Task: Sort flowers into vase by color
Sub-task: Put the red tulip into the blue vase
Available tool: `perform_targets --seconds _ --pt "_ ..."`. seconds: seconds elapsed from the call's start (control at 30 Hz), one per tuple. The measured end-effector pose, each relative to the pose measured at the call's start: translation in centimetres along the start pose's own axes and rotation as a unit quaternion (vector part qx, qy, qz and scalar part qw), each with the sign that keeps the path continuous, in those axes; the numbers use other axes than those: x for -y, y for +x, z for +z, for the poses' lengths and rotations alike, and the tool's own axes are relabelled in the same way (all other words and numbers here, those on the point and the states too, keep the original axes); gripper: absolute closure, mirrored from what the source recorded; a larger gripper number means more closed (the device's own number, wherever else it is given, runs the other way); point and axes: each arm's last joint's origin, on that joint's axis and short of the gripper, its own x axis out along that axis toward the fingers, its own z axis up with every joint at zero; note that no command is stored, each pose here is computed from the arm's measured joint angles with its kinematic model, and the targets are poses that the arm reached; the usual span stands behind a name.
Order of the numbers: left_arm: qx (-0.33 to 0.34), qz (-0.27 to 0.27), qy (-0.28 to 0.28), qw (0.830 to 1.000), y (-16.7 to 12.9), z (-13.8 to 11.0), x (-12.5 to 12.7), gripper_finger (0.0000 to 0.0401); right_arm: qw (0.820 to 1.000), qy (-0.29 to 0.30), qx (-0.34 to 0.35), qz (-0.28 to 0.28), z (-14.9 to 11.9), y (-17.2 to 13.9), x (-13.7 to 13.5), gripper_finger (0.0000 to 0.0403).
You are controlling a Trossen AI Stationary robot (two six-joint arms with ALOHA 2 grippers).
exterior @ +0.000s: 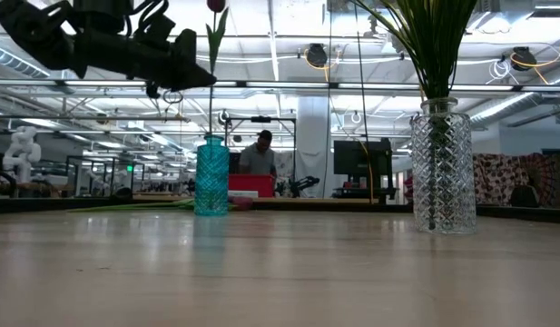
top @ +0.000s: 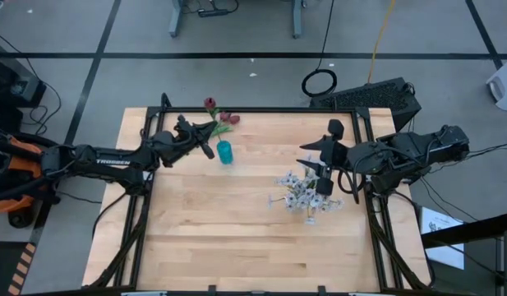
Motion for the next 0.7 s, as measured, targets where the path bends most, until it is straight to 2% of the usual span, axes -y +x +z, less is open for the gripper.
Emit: perform_targets --seconds 0.3,0.53,0.7 --pt "-0.021 -0.003 -0.021 1.0 -0.1 -0.7 -0.1 0.0374 1.0 0.001 0.001 -0.007 0.0 0.0 0.0 0.0243" --pt "-0.036 -0.033 -0.032 0.998 -0.1 -1.0 0.1 0.0373 1.0 0.002 0.001 -0.007 0.0 0.0 0.0 0.0243" --pt "-0.051 -0.032 -0.047 0.997 0.1 -1.6 0.2 0.0372 1.0 0.002 0.001 -0.007 0.0 0.0 0.0 0.0243"
